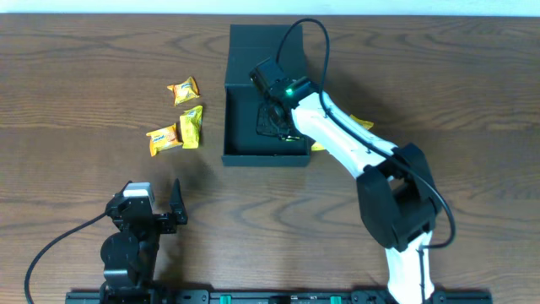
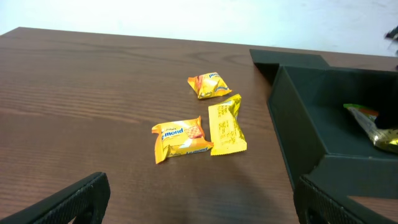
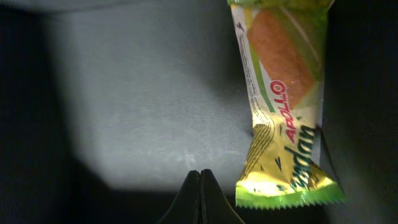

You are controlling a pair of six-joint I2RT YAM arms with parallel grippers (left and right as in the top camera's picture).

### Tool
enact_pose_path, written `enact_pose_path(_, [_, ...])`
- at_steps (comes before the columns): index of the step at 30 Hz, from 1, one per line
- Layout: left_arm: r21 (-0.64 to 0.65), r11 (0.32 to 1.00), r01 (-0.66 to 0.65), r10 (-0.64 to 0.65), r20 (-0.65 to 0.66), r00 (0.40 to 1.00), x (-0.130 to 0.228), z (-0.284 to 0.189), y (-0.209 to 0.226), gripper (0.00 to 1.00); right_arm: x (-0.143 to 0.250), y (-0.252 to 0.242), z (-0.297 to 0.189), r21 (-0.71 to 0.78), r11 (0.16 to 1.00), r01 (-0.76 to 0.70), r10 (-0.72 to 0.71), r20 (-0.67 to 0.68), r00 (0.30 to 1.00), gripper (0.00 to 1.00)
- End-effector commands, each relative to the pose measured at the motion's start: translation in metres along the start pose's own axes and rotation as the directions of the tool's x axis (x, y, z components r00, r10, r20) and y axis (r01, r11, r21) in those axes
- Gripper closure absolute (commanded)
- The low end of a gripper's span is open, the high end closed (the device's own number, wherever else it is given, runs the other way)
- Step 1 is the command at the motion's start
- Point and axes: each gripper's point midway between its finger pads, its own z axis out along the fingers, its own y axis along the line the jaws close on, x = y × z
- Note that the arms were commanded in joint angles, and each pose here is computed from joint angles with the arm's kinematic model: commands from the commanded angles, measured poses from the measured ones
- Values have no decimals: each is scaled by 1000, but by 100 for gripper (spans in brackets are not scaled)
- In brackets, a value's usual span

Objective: Pack container
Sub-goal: 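Open the right gripper to release the packet inside the box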

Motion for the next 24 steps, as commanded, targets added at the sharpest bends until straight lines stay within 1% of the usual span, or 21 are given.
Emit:
enact_pose_path(1, [-15,1000,6,-6,-42,999,14,2,4,4,-2,-2,8,23,999,44,-44,3,999,99])
enact_pose_path(7, [-15,1000,6,-6,-42,999,14,2,4,5,4,-7,28,53,995,86,-84,-30,996,99])
enact_pose_path(14, [-15,1000,6,-6,-41,999,13,1,3,5,-3,-23,35,146,985,94,-96,10,995,98])
enact_pose_path(18, [-15,1000,6,-6,-41,999,13,1,3,5,-4,-22,35,139,986,93,-95,10,995,98])
enact_pose_path(24, [-15,1000,6,-6,-41,999,13,1,3,5,-9,-10,36,87,992,89,-92,32,995,99])
